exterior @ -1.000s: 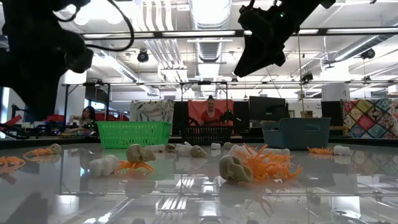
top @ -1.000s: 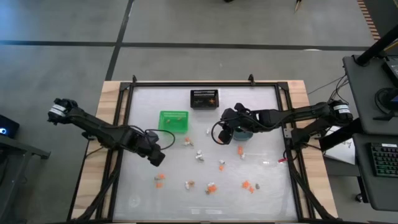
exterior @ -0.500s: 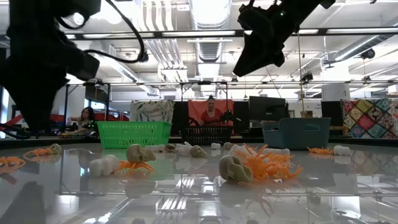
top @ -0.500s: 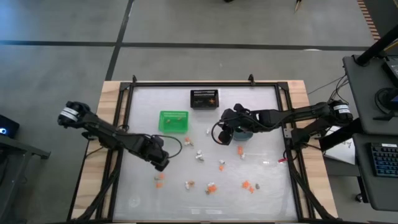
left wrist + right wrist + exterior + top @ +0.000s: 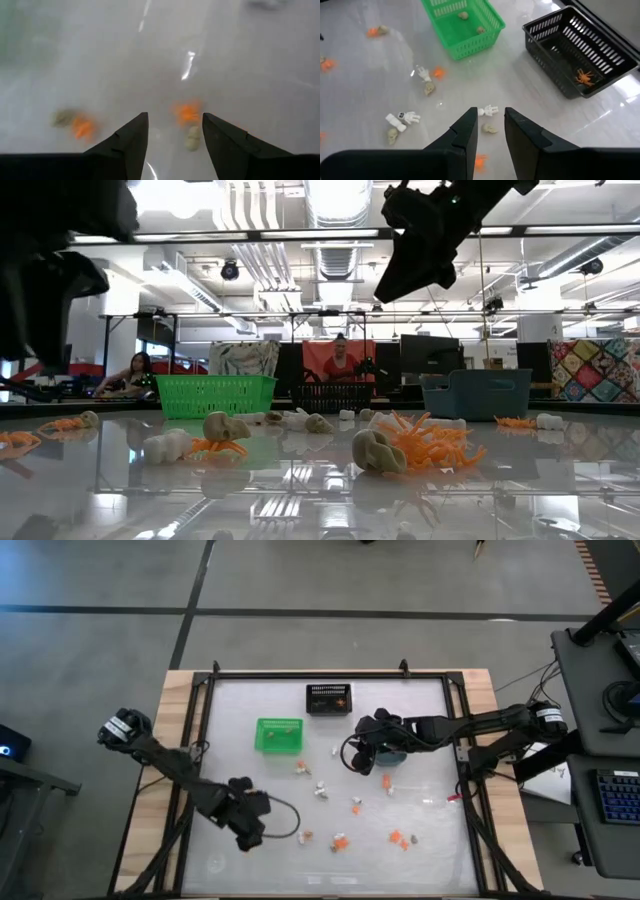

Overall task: Sort Halloween decoration
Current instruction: Put the orange spider toy into the black bin

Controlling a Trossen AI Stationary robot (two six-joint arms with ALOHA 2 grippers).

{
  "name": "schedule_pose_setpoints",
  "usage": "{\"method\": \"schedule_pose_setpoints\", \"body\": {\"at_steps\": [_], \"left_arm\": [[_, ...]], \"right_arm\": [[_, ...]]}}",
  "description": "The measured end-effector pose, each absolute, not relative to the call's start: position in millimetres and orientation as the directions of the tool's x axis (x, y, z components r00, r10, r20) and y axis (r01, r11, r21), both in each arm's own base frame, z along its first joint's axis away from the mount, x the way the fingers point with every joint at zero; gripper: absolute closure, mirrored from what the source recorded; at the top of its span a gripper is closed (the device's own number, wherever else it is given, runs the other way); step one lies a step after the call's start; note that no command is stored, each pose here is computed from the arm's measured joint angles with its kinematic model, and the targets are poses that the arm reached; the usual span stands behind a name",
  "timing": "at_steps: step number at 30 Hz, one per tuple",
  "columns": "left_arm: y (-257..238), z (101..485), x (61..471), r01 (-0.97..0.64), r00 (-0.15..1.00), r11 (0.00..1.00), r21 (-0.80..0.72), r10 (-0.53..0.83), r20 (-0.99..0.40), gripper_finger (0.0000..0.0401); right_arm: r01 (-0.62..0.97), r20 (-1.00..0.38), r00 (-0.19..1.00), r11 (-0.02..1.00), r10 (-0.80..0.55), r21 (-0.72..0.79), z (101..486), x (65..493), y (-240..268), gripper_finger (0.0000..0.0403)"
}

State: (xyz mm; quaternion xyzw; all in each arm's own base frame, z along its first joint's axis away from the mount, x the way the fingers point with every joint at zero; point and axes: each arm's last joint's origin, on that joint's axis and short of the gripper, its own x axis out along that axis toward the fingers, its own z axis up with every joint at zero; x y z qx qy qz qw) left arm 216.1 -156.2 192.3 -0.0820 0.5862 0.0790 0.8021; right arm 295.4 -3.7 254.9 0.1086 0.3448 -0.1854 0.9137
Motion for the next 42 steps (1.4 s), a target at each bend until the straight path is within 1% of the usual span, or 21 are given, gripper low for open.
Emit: {"method": "schedule_pose_setpoints", "body": {"at_steps": [4, 9, 14, 17, 23, 27, 34, 42], "left_arm": [[-164, 183, 213, -0.192, 0.369, 0.980, -0.059, 0.017, -0.929, 0.0228], [-171, 180, 205, -0.198, 0.456, 0.980, 0.010, 0.101, -0.884, 0.0228], [-176, 173, 195, -0.237, 0.492, 0.971, 0.037, 0.153, -0.857, 0.0228], [-178, 169, 189, -0.271, 0.519, 0.962, 0.023, 0.166, -0.839, 0.0228], [-184, 166, 183, -0.269, 0.536, 0.963, -0.012, 0.139, -0.832, 0.0228], [-186, 156, 185, -0.275, 0.542, 0.961, -0.022, 0.136, -0.829, 0.0228], [-189, 138, 186, -0.277, 0.508, 0.961, 0.015, 0.160, -0.847, 0.0228], [-189, 133, 186, -0.277, 0.493, 0.960, 0.037, 0.175, -0.852, 0.0228]], "right_arm": [[0.404, -0.671, 0.696, 0.912, -0.255, 0.072, 255, 295, -1, 0.0311], [0.392, -0.669, 0.698, 0.918, -0.255, 0.060, 254, 295, 0, 0.0311], [0.389, -0.665, 0.703, 0.919, -0.254, 0.061, 254, 296, 2, 0.0316], [0.385, -0.646, 0.721, 0.920, -0.251, 0.071, 255, 297, 2, 0.0315], [0.384, -0.643, 0.723, 0.920, -0.251, 0.073, 251, 297, 2, 0.0310], [0.388, -0.635, 0.730, 0.918, -0.251, 0.083, 248, 297, 2, 0.0313], [0.387, -0.629, 0.736, 0.918, -0.251, 0.087, 245, 297, 2, 0.0314], [0.392, -0.627, 0.738, 0.915, -0.251, 0.095, 245, 297, 2, 0.0316]]}}
